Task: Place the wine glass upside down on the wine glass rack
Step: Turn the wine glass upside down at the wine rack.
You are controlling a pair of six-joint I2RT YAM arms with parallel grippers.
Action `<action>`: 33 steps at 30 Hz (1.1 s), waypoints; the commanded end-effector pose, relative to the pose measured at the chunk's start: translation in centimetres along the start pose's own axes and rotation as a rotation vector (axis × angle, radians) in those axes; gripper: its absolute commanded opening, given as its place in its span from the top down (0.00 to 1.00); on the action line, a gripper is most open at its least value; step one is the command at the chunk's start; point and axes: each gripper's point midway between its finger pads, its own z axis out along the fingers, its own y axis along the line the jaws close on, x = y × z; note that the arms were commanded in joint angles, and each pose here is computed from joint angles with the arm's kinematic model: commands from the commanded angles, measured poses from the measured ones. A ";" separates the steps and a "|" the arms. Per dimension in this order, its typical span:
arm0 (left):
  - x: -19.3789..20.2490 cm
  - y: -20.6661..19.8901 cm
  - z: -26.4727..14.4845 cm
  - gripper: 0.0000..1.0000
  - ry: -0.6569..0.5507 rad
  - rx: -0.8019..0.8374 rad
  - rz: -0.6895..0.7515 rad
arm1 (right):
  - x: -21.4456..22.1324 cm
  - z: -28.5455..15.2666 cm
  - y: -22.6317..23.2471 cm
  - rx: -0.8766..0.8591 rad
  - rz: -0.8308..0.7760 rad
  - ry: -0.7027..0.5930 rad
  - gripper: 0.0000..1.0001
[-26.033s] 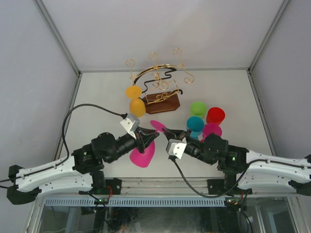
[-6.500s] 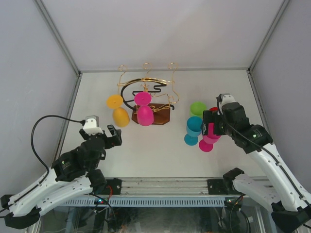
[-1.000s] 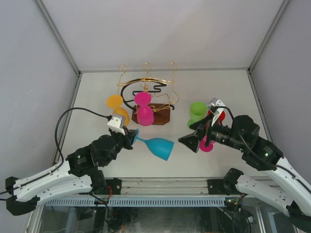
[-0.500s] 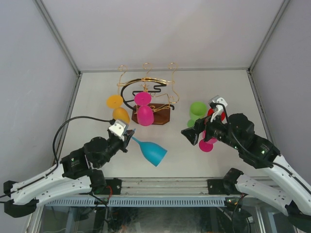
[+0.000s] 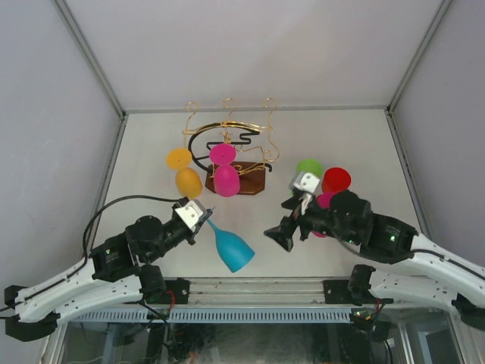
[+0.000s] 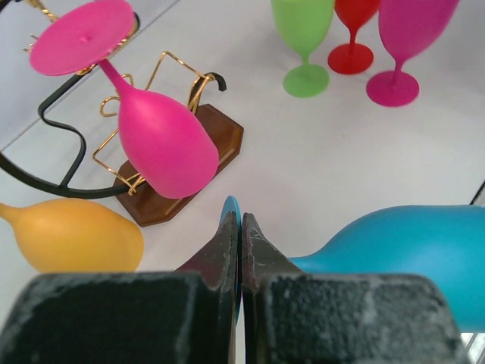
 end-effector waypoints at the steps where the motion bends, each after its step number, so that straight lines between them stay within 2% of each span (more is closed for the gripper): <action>1: -1.1 -1.4 -0.3 1.00 -0.023 0.109 0.096 | -0.7 1.6 2.4 -0.024 -0.265 -0.047 0.04; 5: -1.4 -2.3 -0.7 1.00 -0.045 0.182 0.155 | -0.5 2.4 3.8 -0.058 -0.383 -0.055 0.03; 8: -1.7 -2.3 -0.9 1.00 -0.057 0.188 0.176 | -0.8 2.5 4.3 -0.079 -0.387 -0.068 0.03; 14: -1.3 -2.4 -1.1 1.00 -0.038 0.213 0.219 | -1.2 1.5 6.9 -0.228 -0.373 -0.122 0.03; 17: -1.1 -2.8 -1.2 1.00 -0.032 0.238 0.243 | -1.0 1.1 7.6 -0.281 -0.413 -0.130 0.04; 22: -1.3 -3.1 -1.5 1.00 -0.050 0.265 0.281 | -1.8 1.2 6.2 -0.196 -0.441 -0.155 0.04; 25: -1.4 -3.2 -1.6 1.00 -0.060 0.279 0.300 | -2.4 1.3 5.7 -0.166 -0.452 -0.181 0.00; 33: -1.8 -3.7 -1.9 1.00 -0.076 0.321 0.346 | -3.3 1.9 6.6 -0.204 -0.546 -0.263 0.00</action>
